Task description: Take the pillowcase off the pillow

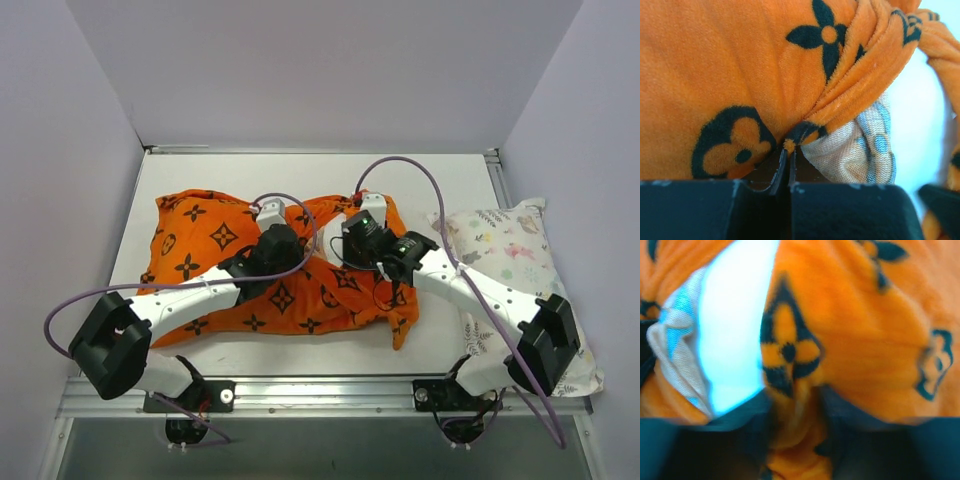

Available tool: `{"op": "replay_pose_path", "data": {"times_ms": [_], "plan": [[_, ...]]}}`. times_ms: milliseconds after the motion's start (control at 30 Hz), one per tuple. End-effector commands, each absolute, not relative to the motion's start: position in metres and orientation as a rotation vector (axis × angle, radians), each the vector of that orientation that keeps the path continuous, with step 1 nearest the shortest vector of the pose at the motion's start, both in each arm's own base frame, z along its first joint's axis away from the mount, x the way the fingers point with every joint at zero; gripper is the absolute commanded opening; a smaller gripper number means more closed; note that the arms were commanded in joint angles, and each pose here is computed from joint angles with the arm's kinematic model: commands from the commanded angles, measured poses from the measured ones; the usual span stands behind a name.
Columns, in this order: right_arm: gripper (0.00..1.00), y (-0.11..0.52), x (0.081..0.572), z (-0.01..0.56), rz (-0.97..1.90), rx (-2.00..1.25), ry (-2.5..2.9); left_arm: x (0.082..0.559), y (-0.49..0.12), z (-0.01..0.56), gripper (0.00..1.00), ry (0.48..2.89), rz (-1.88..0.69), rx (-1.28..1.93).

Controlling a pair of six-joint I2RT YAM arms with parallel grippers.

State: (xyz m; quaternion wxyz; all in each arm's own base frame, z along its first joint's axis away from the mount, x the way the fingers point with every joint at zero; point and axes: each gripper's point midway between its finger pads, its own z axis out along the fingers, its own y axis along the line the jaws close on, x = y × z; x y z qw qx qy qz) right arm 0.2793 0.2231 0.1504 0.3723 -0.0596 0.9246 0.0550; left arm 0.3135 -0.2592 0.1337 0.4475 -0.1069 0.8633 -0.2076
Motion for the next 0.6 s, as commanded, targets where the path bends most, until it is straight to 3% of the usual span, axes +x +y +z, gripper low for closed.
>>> {"op": "replay_pose_path", "data": {"times_ms": [0, 67, 100, 167, 300, 433, 567], "plan": [[0.26, 0.15, 0.276, 0.142, -0.017, -0.007, 2.406, 0.287, -0.232, 0.059, 0.0, 2.386, -0.426, -0.277], [0.16, 0.123, 0.271, 0.143, 0.01, 0.082, 2.402, 0.286, -0.219, 0.049, 0.0, 2.403, -0.418, -0.32], [0.07, 0.096, 0.27, 0.133, -0.02, 0.154, 2.428, 0.294, -0.208, 0.048, 0.0, 2.392, -0.409, -0.369], [0.0, 0.073, 0.268, 0.132, -0.023, 0.228, 2.425, 0.296, -0.192, 0.042, 0.0, 2.395, -0.398, -0.425], [0.0, 0.04, 0.265, 0.102, 0.072, 0.451, 2.468, 0.307, -0.16, 0.042, 0.0, 2.367, -0.382, -0.544], [0.0, 0.081, 0.254, 0.049, 0.372, 0.547, 2.585, 0.314, -0.156, 0.05, 0.0, 2.34, -0.413, -0.561], [0.0, 0.119, 0.258, 0.024, 0.481, 0.481, 2.613, 0.309, -0.185, 0.053, 0.0, 2.356, -0.441, -0.427]]}}
